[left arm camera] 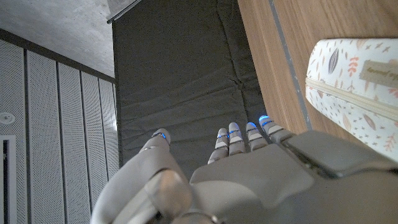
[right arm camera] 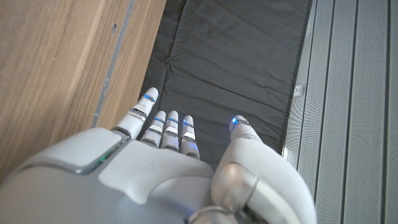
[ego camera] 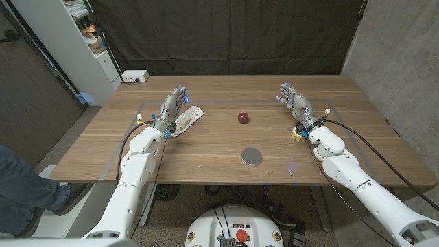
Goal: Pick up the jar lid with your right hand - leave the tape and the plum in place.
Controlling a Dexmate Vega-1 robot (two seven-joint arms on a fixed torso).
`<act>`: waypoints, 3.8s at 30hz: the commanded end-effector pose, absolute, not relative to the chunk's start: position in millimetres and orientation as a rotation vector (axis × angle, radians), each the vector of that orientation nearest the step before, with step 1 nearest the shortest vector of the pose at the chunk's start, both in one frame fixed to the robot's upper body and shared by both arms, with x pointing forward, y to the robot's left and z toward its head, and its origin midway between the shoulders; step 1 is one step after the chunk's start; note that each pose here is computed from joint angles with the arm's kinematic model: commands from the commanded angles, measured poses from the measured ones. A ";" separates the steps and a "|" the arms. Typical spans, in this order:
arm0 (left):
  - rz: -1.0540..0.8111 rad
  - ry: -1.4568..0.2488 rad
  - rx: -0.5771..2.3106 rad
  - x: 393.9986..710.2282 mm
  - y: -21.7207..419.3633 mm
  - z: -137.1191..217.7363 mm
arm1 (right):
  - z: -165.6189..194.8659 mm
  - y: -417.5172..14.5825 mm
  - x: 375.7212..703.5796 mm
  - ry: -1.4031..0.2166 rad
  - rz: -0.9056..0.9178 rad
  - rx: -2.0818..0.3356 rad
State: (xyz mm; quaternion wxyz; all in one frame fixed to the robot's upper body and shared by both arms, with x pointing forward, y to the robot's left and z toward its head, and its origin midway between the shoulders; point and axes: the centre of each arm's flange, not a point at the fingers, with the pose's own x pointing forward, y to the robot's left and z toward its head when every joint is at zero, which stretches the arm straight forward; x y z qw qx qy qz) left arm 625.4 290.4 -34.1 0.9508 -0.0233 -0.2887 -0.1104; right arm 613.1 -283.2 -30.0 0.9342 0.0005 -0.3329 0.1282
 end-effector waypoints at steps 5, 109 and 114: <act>-0.228 -0.584 -0.023 621.7 290.8 -33.5 | -32.3 -282.0 599.0 -0.728 0.280 -0.009; -0.258 -0.607 -0.005 608.4 290.0 -28.1 | -43.0 -256.6 513.0 -0.982 0.412 -0.214; -0.260 -0.607 -0.003 608.5 289.3 -28.6 | -44.6 -256.2 509.3 -0.991 0.415 -0.214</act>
